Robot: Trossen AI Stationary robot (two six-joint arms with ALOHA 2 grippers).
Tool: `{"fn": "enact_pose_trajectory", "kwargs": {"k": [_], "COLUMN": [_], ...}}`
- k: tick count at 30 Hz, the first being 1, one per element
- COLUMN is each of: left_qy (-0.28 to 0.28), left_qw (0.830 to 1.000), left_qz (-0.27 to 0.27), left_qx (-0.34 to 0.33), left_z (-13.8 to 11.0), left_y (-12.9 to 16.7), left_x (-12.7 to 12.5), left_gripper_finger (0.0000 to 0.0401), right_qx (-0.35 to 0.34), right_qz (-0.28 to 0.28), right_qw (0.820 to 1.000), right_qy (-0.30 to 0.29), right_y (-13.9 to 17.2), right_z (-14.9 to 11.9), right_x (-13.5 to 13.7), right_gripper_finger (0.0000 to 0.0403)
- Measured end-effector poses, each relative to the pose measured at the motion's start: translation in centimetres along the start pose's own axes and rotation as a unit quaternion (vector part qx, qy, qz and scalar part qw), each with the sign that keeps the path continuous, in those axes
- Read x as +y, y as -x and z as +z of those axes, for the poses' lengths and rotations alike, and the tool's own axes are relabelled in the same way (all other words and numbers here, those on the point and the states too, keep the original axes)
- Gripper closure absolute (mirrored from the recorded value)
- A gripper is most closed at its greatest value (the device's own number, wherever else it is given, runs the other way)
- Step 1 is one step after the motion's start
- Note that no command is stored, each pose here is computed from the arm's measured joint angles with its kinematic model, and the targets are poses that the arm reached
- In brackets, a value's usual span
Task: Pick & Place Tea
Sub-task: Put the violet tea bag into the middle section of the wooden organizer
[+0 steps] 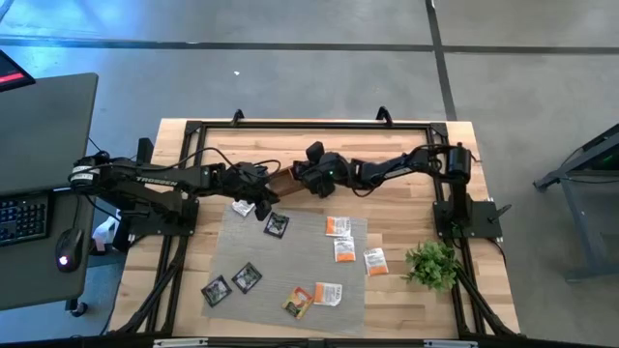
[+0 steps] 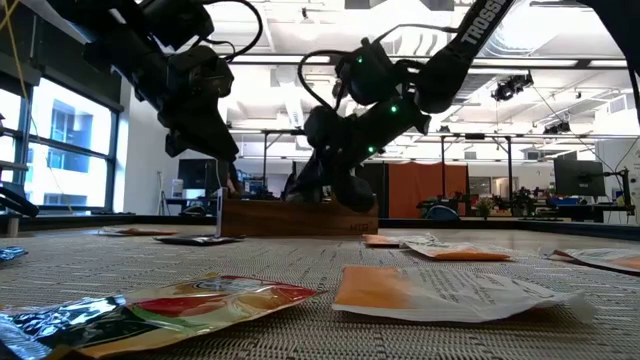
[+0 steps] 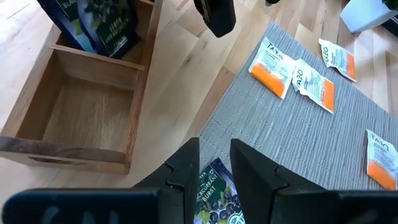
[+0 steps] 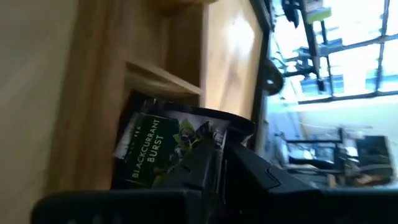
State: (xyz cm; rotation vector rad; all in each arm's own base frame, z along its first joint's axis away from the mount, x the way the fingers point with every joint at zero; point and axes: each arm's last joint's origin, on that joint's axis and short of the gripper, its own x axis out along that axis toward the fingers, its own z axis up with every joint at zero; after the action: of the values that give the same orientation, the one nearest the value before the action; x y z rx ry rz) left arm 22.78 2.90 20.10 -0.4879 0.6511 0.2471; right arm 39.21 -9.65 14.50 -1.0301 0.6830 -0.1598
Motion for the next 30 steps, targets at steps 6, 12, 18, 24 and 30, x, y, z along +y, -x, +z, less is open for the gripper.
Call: {"fn": "enact_pose_trajectory", "kwargs": {"k": [6,12,18,24,30], "left_qy": [0.000,0.000,0.001,0.006,0.035], "left_qw": [1.000,1.000,1.000,0.998,0.992], "left_qz": [0.000,0.000,-0.013,-0.059,-0.070], "left_qx": [0.001,0.001,0.008,0.035,0.094], "left_z": [0.0,0.0,-0.1,-0.3,-1.4], "left_y": [0.0,0.0,0.0,-0.1,-1.1], "left_x": [0.0,0.0,-0.1,-0.3,-0.4], "left_gripper_finger": [0.0311,0.0311,0.0311,0.0311,0.0311], "right_qx": [-0.007,-0.008,0.009,-0.084,-0.177], "right_qz": [0.003,-0.010,-0.031,0.026,0.127], "right_qw": [1.000,0.999,0.999,0.994,0.958], "right_qy": [-0.005,-0.043,-0.044,-0.071,-0.185], "right_y": [0.0,0.1,0.6,1.6,2.4], "right_z": [0.1,0.4,1.8,4.8,6.7], "right_x": [0.0,0.0,0.5,2.3,3.5], "right_gripper_finger": [0.0312,0.0272,0.0257,0.0257,0.0258]}}
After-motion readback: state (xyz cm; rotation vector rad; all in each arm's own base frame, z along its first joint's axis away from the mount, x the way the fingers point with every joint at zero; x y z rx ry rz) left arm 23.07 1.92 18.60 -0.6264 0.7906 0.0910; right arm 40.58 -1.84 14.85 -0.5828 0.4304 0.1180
